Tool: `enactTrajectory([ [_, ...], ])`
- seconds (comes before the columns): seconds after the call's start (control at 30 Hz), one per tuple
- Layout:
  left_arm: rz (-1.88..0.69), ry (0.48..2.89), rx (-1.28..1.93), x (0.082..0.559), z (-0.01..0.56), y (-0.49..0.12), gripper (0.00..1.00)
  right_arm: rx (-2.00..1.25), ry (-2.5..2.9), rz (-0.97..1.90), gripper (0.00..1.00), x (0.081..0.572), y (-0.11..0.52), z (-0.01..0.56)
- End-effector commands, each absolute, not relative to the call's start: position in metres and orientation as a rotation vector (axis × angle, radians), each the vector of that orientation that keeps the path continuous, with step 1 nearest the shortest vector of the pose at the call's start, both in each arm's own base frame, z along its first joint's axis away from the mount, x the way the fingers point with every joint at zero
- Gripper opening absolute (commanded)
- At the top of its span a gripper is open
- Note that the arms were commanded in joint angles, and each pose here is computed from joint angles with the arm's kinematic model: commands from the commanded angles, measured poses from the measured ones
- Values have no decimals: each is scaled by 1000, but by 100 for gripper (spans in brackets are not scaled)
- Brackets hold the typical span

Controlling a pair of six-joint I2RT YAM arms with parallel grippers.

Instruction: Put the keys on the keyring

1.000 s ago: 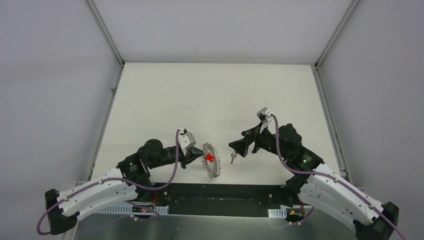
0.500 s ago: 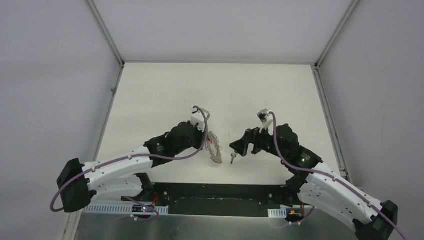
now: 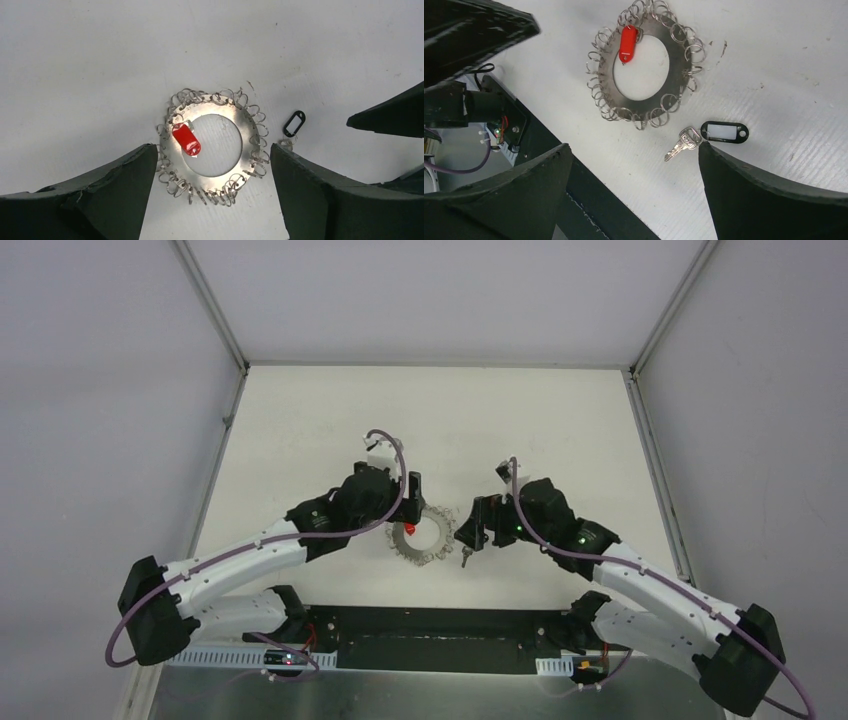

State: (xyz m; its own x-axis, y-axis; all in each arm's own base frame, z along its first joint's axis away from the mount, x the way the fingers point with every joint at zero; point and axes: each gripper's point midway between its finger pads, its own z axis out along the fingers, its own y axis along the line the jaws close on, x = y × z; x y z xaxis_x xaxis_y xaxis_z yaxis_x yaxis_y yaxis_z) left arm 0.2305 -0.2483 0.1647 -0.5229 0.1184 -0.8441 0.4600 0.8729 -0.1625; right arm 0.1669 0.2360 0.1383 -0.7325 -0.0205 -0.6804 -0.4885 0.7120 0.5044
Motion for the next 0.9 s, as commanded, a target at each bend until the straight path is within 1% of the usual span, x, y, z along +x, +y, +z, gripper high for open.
enactTrajectory([
  [0.0,-512,2131,240,221,172,-227,86,-352,2254,902,100,184,248,152],
  [0.03,-537,2148,214,216,168,-224,86,-350,2271,893,100,187,250,149],
  [0.13,-630,2241,126,198,149,-218,78,-339,2324,860,100,198,255,140],
  [0.3,-865,2474,-74,167,114,-215,78,-269,2465,756,100,224,252,112],
  [0.37,-918,2558,-162,160,101,-214,78,-244,2501,728,100,233,251,103],
  [0.4,-931,2588,-188,158,96,-214,78,-237,2513,719,100,236,252,99],
  [0.43,-938,2615,-201,156,91,-214,79,-188,2570,870,96,223,267,101],
  [0.47,-935,2643,-211,155,86,-214,80,-171,2587,904,95,224,272,99],
  [0.63,-935,2701,-232,157,77,-215,80,-217,2680,968,90,226,291,77],
  [0.73,-923,2704,-250,159,74,-211,80,-264,2758,1037,84,225,307,62],
  [0.87,-883,2679,-284,160,74,-201,80,-336,2801,1094,82,214,325,57],
])
